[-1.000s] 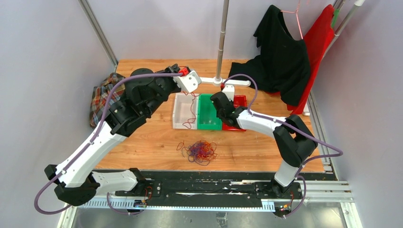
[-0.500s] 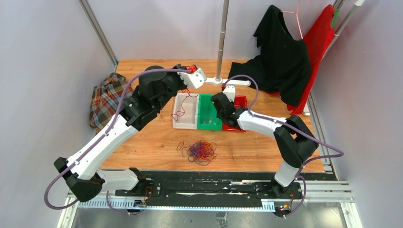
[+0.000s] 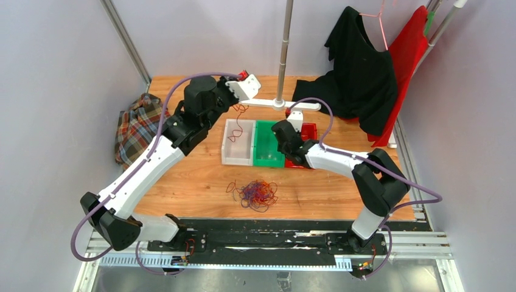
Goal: Untangle the cables
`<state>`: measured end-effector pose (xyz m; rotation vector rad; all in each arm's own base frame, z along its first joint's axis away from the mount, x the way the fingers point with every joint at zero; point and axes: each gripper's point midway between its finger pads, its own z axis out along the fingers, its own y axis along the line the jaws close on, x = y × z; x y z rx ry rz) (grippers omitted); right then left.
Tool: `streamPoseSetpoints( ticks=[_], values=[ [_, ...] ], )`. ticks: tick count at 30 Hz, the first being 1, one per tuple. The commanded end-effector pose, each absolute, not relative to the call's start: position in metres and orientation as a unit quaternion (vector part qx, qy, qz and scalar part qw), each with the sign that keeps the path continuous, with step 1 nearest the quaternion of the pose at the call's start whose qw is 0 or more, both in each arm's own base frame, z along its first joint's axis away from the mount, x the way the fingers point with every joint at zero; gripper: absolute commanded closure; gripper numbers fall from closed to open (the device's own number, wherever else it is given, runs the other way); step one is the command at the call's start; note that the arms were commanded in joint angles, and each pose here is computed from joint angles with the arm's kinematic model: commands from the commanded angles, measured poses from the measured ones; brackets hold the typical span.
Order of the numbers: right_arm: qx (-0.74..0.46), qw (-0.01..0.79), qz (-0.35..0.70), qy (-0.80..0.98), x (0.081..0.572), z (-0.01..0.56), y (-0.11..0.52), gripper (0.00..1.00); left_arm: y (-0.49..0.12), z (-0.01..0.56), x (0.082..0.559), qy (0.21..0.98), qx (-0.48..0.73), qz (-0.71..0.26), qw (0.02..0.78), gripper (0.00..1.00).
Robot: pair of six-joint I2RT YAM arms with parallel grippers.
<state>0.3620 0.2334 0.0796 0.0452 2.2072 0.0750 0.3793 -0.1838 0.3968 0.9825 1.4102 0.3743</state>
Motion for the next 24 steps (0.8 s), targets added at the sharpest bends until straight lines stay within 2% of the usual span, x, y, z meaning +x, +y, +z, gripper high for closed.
streamPoseSetpoints(
  ticks=[1, 5, 8, 24],
  values=[
    [0.012, 0.426, 0.026, 0.904, 0.346, 0.065, 0.23, 0.64, -0.185, 0.368, 0.368, 0.638, 0.437, 0.129, 0.621, 1.0],
    [0.012, 0.433, 0.034, 0.901, 0.346, 0.073, 0.231, 0.47, -0.178, 0.309, 0.352, 0.67, 0.466, 0.116, 0.565, 1.0],
    [0.014, 0.439, 0.042, 0.898, 0.347, 0.081, 0.232, 0.4, -0.174, 0.278, 0.344, 0.691, 0.476, 0.109, 0.533, 1.0],
    [-0.003, 0.482, 0.119, 0.868, 0.332, 0.146, 0.227, 0.39, -0.188, 0.18, 0.357, 0.73, 0.505, 0.102, 0.45, 1.0]
  ],
)
